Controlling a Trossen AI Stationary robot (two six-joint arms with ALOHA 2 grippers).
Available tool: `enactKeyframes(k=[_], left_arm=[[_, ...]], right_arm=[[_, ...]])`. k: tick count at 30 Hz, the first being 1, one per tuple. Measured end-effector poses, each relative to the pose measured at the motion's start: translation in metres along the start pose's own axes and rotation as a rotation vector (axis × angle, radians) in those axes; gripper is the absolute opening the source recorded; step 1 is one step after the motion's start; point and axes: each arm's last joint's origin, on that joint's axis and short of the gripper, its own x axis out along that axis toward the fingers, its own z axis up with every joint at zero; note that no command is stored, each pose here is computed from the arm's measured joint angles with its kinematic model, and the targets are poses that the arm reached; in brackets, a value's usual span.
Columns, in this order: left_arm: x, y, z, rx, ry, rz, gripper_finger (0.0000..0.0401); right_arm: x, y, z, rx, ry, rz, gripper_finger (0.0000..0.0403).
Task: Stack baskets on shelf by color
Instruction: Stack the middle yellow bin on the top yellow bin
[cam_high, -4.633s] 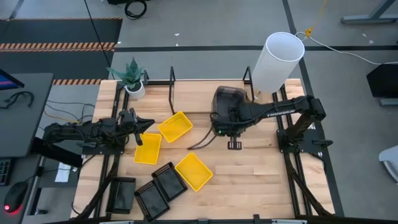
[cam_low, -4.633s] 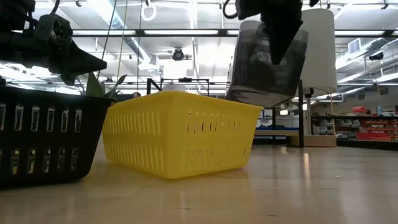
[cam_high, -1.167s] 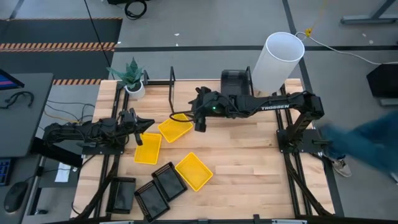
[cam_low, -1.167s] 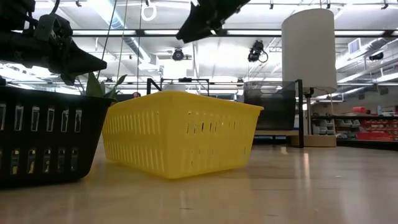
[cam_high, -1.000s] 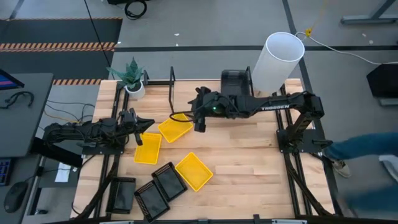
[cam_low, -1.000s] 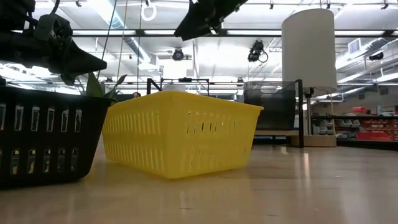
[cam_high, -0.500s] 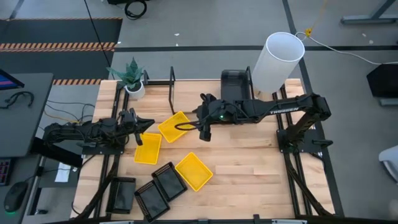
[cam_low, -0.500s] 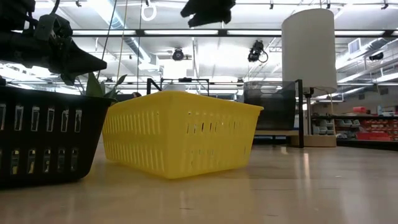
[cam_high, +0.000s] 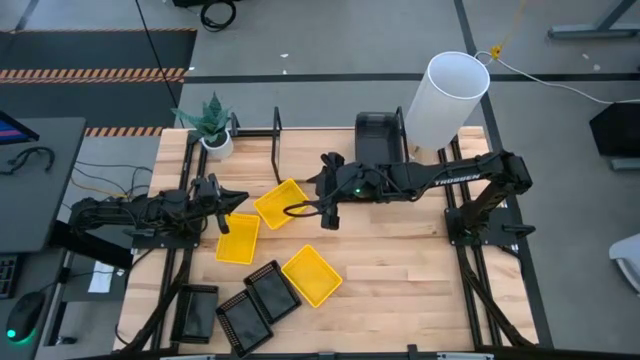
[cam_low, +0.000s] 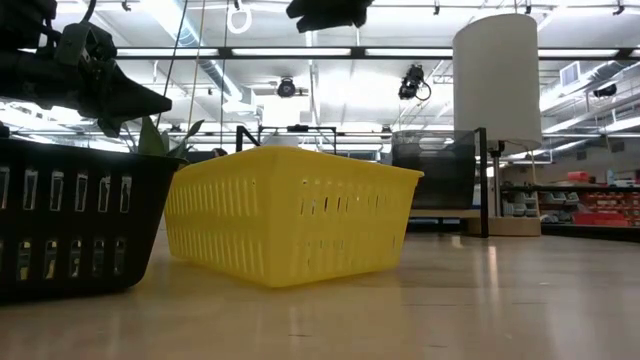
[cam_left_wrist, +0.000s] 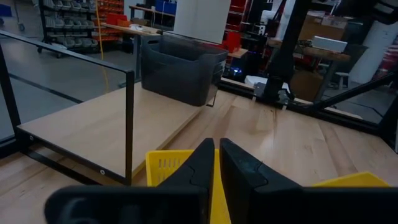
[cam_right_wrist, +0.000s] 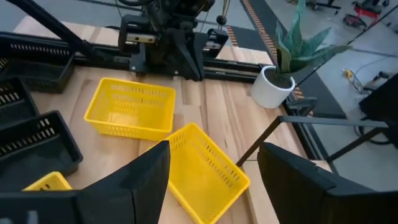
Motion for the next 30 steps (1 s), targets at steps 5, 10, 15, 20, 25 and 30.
enactKeyframes(k=[5, 10, 15, 20, 25, 30], left_arm=[[0.0, 0.0, 0.0, 0.0, 0.0, 0.0, 0.0038], [0.0, 0.0, 0.0, 0.0, 0.0, 0.0, 0.0037], [0.0, 0.0, 0.0, 0.0, 0.0, 0.0, 0.0031], [0.0, 0.0, 0.0, -0.021, -0.003, -0.001, 0.0032], [0.0, -0.001, 0.006, -0.11, -0.055, -0.015, 0.0038], [0.0, -0.001, 0.006, -0.176, -0.054, -0.018, 0.0035]], right_arm=[[0.0, 0.0, -0.009, -0.03, -0.007, -0.003, 0.0234], [-0.007, -0.012, -0.022, 0.005, -0.052, -0.035, 0.0221], [-0.022, -0.021, -0.038, 0.068, -0.12, -0.06, 0.021], [-0.043, -0.019, -0.059, 0.117, -0.124, -0.046, 0.0206], [-0.07, -0.014, -0.079, 0.165, -0.213, -0.017, 0.0206], [-0.091, -0.012, -0.106, 0.184, -0.301, -0.004, 0.0205]])
